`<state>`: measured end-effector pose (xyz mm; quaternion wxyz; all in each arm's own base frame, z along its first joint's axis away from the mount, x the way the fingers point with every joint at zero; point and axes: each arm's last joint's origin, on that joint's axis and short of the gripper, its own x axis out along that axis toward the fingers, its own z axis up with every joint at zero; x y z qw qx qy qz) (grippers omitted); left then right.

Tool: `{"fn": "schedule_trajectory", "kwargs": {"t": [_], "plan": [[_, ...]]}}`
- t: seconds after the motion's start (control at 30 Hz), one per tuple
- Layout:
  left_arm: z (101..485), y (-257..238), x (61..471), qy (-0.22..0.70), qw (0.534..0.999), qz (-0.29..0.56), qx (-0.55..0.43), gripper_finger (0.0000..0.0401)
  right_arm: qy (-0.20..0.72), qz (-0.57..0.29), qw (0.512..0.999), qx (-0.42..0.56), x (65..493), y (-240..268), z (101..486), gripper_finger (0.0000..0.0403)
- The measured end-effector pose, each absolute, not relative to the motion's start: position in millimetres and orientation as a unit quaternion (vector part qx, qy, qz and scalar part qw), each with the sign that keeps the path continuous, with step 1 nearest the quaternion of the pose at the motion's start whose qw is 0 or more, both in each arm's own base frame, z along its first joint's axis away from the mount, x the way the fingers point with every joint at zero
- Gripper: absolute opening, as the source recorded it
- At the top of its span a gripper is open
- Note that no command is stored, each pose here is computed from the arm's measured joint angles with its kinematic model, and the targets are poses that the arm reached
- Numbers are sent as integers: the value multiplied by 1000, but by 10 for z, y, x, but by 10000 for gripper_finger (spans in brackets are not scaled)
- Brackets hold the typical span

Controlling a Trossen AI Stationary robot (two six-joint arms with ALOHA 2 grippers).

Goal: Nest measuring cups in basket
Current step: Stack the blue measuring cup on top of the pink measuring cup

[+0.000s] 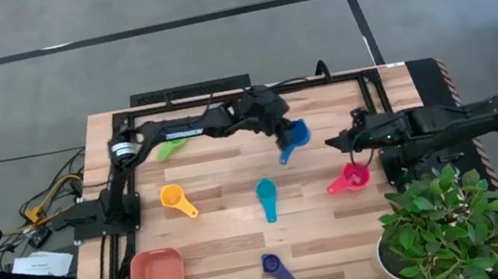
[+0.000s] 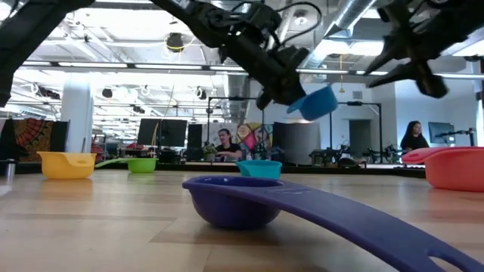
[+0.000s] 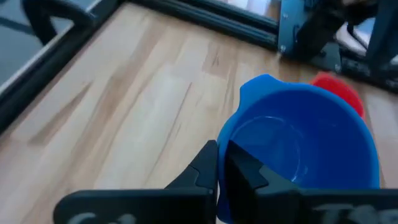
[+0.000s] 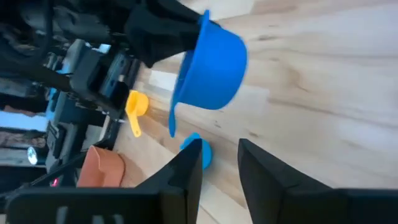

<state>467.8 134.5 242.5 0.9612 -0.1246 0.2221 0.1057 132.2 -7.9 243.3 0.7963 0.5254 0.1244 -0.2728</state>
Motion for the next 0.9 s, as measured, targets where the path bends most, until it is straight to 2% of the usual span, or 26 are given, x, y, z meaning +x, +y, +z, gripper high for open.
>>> {"fn": "schedule_trajectory", "kwargs": {"t": [0.2, 0.5, 0.67, 0.9], "plan": [[2335, 1190, 5100, 209, 966, 70, -136, 1, 132, -313, 776, 531, 1046, -70, 2616, 102], [2250, 938, 5595, 147, 974, 74, -157, 1, 136, -383, 804, 433, 728, -126, 3046, 73], [2142, 806, 5793, 107, 980, 66, -155, 1, 164, -387, 813, 403, 689, -140, 3057, 63], [1938, 626, 5889, 128, 987, 35, -94, 0, 196, -381, 816, 388, 670, -134, 3025, 62]]}}
